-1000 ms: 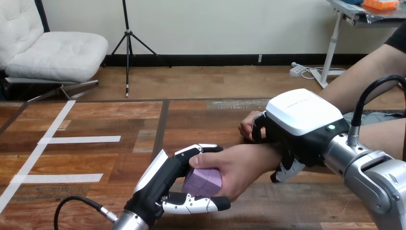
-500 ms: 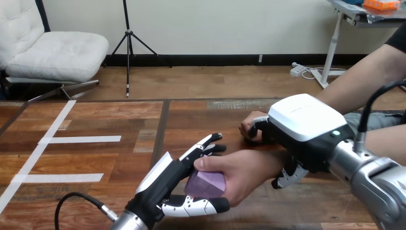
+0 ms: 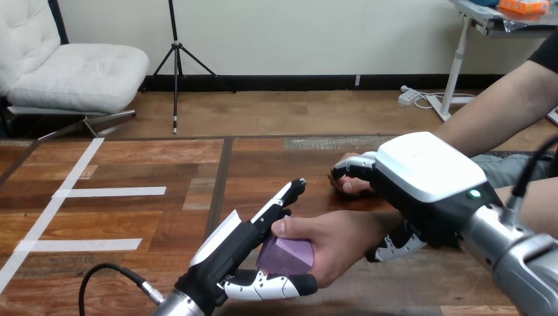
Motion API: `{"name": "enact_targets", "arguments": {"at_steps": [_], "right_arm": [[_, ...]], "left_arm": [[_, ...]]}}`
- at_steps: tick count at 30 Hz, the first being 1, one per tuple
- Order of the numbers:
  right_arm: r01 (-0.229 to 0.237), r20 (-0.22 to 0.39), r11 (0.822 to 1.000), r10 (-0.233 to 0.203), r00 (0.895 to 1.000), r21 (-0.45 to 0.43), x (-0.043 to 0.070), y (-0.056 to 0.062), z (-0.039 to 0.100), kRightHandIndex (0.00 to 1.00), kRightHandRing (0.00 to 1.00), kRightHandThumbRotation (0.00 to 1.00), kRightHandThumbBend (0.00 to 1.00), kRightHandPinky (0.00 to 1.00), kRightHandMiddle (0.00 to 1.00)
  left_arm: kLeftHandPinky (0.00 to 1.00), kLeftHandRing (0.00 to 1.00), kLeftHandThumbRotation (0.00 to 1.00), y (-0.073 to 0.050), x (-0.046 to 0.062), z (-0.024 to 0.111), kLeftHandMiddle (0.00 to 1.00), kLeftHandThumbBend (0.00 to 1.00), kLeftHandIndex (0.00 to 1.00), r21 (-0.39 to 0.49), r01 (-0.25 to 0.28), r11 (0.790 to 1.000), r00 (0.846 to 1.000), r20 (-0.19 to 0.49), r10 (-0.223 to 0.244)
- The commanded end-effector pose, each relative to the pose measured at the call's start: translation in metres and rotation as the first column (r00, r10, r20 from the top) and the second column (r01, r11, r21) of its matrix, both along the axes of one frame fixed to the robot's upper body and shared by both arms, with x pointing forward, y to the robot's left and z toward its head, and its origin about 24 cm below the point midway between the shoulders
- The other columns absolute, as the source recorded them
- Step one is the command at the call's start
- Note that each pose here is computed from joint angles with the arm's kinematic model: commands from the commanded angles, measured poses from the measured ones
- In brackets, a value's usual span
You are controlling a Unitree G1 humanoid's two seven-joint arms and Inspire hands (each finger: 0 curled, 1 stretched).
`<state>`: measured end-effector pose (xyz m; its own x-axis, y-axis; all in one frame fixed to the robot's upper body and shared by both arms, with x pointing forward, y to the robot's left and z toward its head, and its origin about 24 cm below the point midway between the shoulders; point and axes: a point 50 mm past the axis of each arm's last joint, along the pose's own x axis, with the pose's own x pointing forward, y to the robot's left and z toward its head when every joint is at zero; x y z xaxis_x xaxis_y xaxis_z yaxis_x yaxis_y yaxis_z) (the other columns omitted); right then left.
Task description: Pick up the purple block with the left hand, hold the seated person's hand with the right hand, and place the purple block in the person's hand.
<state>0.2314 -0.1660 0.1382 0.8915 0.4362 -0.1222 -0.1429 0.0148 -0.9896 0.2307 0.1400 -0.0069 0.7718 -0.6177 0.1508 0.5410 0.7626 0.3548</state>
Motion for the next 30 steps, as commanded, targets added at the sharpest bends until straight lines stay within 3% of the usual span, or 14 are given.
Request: {"name": "enact_targets", "arguments": {"at_steps": [1, 5, 14, 23, 29, 30], "right_arm": [[-0.002, 0.108, 0.995, -0.009, 0.994, 0.103, -0.005, 0.000, 0.016, 0.79, 0.79, 0.10, 0.79, 0.72, 0.80], [-0.004, 0.112, 0.989, -0.013, 0.994, 0.151, -0.010, -0.001, 0.015, 0.79, 0.80, 0.10, 0.77, 0.72, 0.80], [-0.034, 0.172, 0.950, -0.021, 0.985, 0.309, -0.023, -0.001, 0.006, 0.77, 0.77, 0.10, 0.73, 0.69, 0.78], [-0.077, 0.253, 0.872, -0.055, 0.966, 0.484, -0.033, -0.002, -0.006, 0.74, 0.73, 0.14, 0.70, 0.64, 0.75], [-0.106, 0.321, 0.797, -0.114, 0.940, 0.594, -0.039, 0.000, -0.018, 0.73, 0.71, 0.19, 0.64, 0.61, 0.73], [-0.115, 0.336, 0.777, -0.130, 0.933, 0.619, -0.040, 0.001, -0.020, 0.73, 0.71, 0.20, 0.63, 0.61, 0.73]], "left_arm": [[0.94, 0.99, 0.57, -0.002, 0.013, 0.019, 1.00, 0.97, 1.00, -0.057, 0.001, 0.998, 0.996, 0.093, 0.004], [0.93, 0.98, 0.55, -0.001, 0.012, 0.019, 1.00, 0.97, 1.00, -0.083, -0.006, 0.997, 0.996, 0.087, 0.013], [0.90, 0.95, 0.51, 0.001, 0.009, 0.018, 0.97, 0.96, 0.96, -0.191, -0.046, 0.981, 0.994, 0.091, 0.065], [0.81, 0.86, 0.45, 0.001, 0.003, 0.017, 0.89, 0.95, 0.88, -0.359, -0.133, 0.924, 0.979, 0.095, 0.178], [0.77, 0.83, 0.44, -0.001, -0.003, 0.016, 0.86, 0.93, 0.85, -0.447, -0.181, 0.876, 0.964, 0.096, 0.248], [0.77, 0.83, 0.44, -0.002, -0.005, 0.016, 0.86, 0.93, 0.85, -0.462, -0.192, 0.866, 0.959, 0.097, 0.265]]}}
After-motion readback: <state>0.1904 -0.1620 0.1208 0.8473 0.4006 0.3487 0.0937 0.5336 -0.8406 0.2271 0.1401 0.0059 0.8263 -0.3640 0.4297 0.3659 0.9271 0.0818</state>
